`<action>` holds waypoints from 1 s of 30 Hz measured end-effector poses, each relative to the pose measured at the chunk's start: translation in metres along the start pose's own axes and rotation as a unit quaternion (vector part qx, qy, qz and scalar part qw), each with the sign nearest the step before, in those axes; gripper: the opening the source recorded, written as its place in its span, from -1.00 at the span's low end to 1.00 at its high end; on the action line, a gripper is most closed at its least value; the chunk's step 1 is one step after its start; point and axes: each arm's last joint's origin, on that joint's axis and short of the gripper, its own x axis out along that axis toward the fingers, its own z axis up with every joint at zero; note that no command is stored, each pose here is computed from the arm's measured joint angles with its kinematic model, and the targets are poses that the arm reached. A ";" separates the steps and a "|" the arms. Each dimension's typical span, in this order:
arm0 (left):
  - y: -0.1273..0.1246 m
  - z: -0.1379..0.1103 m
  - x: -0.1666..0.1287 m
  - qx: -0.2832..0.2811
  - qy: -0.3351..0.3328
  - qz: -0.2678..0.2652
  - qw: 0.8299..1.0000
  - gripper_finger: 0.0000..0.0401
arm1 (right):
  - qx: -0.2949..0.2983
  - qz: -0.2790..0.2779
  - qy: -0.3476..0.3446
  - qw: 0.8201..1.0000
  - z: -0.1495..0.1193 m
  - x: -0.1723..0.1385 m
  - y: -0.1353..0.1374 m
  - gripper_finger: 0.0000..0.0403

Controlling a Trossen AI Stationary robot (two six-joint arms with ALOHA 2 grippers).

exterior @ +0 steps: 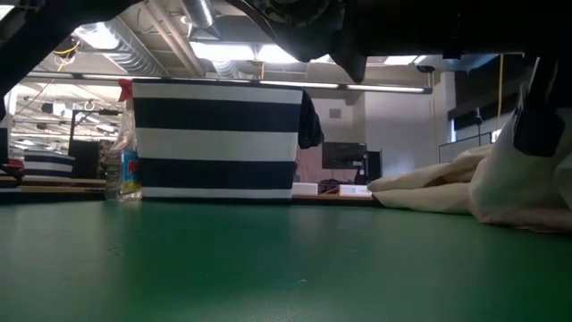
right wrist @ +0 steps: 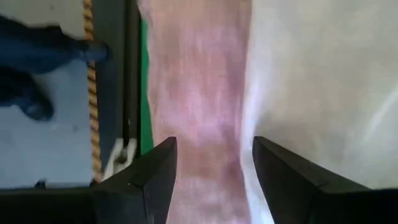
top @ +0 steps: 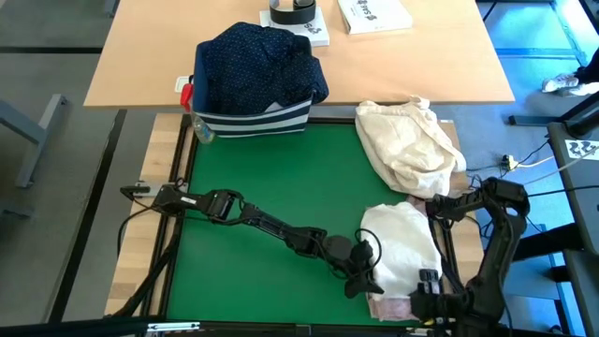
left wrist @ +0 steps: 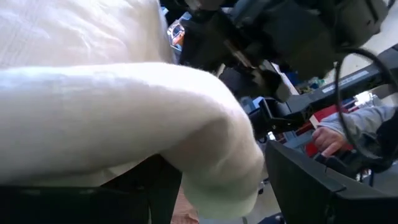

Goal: Fold laundry
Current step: Stack the white polo on top of the red polo

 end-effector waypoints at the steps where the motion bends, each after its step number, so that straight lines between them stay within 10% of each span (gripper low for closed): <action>1: 0.000 0.000 0.000 0.000 0.000 -0.001 1.000 0.09 | -0.001 -0.011 -0.001 1.000 -0.001 0.001 -0.001 0.04; 14: 0.001 0.001 0.000 -0.012 -0.003 0.003 1.000 0.09 | -0.012 -0.143 -0.004 0.990 0.000 -0.016 -0.028 0.04; 30: 0.004 0.004 -0.001 -0.012 -0.005 0.005 1.000 0.09 | -0.004 -0.083 -0.036 0.996 0.002 -0.005 -0.010 0.04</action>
